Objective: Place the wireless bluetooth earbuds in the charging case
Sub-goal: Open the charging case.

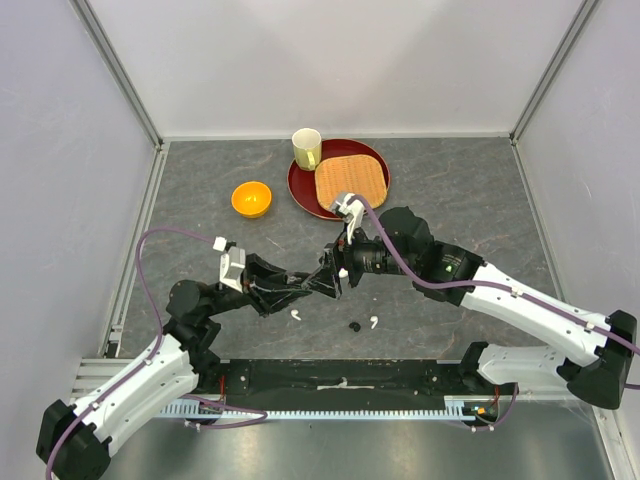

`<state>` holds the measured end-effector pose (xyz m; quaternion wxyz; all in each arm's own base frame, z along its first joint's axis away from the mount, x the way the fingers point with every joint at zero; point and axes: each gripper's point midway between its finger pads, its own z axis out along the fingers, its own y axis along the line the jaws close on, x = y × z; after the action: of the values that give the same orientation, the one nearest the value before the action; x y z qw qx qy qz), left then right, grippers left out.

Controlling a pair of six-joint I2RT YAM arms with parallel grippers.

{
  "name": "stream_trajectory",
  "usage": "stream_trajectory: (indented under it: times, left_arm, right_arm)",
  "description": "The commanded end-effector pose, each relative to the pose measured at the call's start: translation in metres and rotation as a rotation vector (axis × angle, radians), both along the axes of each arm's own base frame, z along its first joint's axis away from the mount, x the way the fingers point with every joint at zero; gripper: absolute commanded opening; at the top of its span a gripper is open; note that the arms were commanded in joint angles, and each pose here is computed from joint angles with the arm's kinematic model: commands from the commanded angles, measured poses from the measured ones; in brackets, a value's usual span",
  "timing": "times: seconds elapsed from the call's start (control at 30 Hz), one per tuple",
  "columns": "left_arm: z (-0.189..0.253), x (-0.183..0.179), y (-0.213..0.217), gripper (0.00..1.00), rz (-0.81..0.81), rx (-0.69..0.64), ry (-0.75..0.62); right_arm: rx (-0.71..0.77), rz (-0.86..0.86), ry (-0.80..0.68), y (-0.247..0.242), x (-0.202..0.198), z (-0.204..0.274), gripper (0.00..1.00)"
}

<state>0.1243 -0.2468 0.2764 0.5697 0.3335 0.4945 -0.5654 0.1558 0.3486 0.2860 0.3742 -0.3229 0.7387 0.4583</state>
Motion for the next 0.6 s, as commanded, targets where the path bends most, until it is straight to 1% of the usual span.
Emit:
stream_trajectory:
  times: [0.0, 0.27, 0.57]
  left_arm:
    - [0.024, -0.023, 0.004, 0.02, -0.069, -0.057, -0.169]
    - [0.020, -0.024, 0.004, 0.02, -0.079, -0.050, -0.171]
    - [0.013, -0.014, 0.003, 0.02, -0.039, -0.043, -0.134]
  right_arm:
    - [0.009, -0.100, -0.046, -0.009, 0.020, 0.007, 0.86]
    - [0.041, -0.100, -0.033, -0.007, 0.024, 0.016, 0.87]
    - [0.067, -0.090, -0.024, -0.007, 0.022, 0.022, 0.87]
